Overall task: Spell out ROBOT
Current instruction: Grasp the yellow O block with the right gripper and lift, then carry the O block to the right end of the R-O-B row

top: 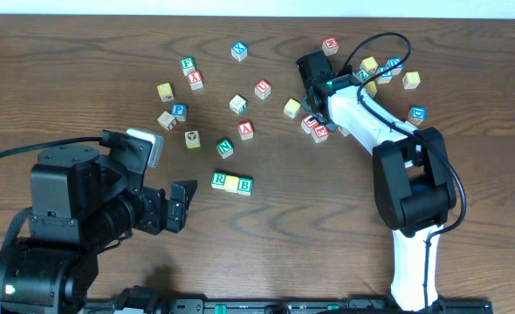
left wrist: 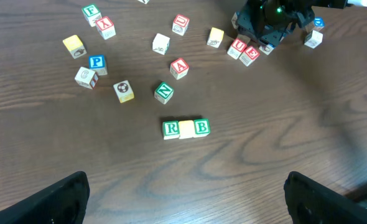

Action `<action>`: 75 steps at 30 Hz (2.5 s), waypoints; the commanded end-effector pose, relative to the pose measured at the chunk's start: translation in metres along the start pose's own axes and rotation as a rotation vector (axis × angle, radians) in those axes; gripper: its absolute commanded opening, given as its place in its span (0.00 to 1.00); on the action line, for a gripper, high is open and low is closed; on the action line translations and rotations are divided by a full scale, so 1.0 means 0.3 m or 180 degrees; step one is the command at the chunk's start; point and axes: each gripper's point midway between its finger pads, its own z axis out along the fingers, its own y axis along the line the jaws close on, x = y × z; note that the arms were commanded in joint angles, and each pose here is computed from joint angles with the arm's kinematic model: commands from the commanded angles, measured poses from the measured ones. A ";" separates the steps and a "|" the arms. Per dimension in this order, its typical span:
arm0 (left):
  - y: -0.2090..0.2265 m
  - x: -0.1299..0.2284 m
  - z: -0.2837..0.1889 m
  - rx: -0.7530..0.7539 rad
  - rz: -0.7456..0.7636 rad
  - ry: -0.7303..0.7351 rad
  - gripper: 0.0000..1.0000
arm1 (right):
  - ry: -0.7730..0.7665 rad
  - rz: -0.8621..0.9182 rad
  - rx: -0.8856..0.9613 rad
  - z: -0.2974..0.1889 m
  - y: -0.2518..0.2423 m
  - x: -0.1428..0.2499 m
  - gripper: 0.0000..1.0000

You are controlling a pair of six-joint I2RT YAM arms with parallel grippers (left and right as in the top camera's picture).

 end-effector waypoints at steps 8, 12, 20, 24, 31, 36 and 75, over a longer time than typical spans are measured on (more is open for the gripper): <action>-0.004 -0.002 -0.004 0.0025 0.0008 -0.0013 0.98 | -0.0066 -0.0006 0.0025 0.002 0.005 -0.005 0.20; -0.004 -0.001 -0.004 0.0026 0.0008 -0.0012 0.98 | -0.0066 -0.0045 0.0022 0.001 0.005 -0.006 0.17; -0.004 -0.001 -0.004 0.0026 0.0008 -0.0012 0.98 | -0.0140 -0.0255 -0.0106 -0.060 0.047 -0.048 0.15; -0.004 -0.001 -0.004 0.0025 0.0008 -0.0012 0.98 | -0.0234 -0.0365 -0.0223 -0.152 0.078 -0.100 0.11; -0.004 -0.001 -0.004 0.0025 0.0008 -0.0012 0.98 | -0.0427 -0.0714 -0.0502 -0.369 0.118 -0.175 0.06; -0.004 -0.001 -0.004 0.0025 0.0008 -0.0012 0.98 | -0.0493 -0.1198 -0.0638 -0.564 0.105 -0.151 0.01; -0.004 -0.002 -0.004 0.0026 0.0008 -0.0013 0.98 | 0.0518 -0.2257 -0.0579 -0.437 -0.182 0.653 0.01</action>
